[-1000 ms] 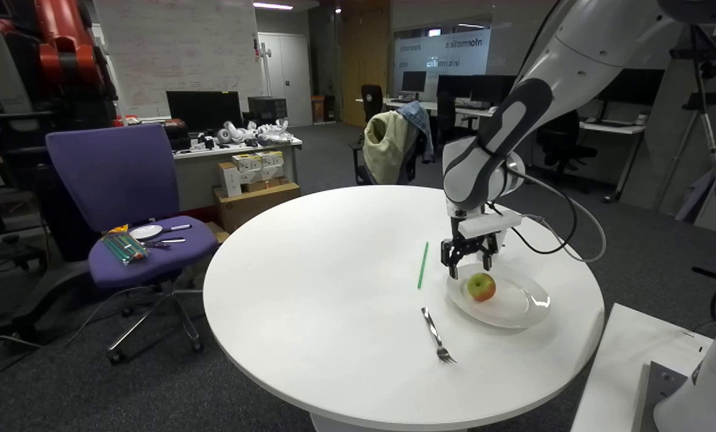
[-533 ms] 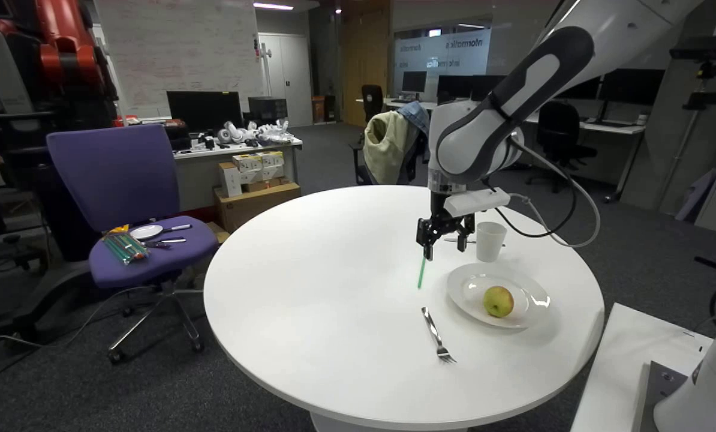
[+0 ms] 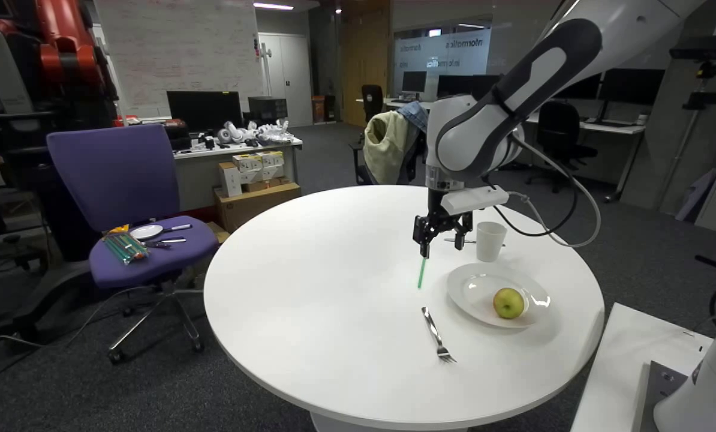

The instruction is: Put the objects on the table on the plate

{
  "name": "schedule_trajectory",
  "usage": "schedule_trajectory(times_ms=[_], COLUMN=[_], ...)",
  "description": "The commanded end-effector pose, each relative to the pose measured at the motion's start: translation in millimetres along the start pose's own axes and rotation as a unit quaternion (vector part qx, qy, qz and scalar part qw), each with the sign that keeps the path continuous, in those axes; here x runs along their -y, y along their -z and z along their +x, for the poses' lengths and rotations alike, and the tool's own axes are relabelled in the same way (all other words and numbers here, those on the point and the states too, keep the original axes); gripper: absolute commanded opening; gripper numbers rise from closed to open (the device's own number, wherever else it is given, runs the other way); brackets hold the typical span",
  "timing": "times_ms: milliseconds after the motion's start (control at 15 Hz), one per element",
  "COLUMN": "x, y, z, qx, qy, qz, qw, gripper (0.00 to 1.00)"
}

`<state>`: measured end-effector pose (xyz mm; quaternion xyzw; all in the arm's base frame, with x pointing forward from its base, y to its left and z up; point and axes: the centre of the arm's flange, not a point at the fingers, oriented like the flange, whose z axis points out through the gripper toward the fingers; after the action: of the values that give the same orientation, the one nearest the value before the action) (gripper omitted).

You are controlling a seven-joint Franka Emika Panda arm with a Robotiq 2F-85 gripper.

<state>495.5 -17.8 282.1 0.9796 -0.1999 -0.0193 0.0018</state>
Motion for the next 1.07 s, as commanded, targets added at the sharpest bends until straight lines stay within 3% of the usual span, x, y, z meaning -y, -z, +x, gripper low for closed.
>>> schedule_trajectory(times_ms=[0, 200, 533, 1000], x=[-15, -31, -52, -65], y=[-2, -20, -51, -89], z=[-7, -11, -19, -14], qx=[0.019, 0.060, 0.121, 0.105], qy=[-0.055, -0.126, -0.212, -0.281], qz=[-0.019, -0.052, -0.090, -0.141], qw=[0.9981, 0.9888, 0.9655, 0.9434], gripper=[1.00, 1.00, 1.00, 1.00])
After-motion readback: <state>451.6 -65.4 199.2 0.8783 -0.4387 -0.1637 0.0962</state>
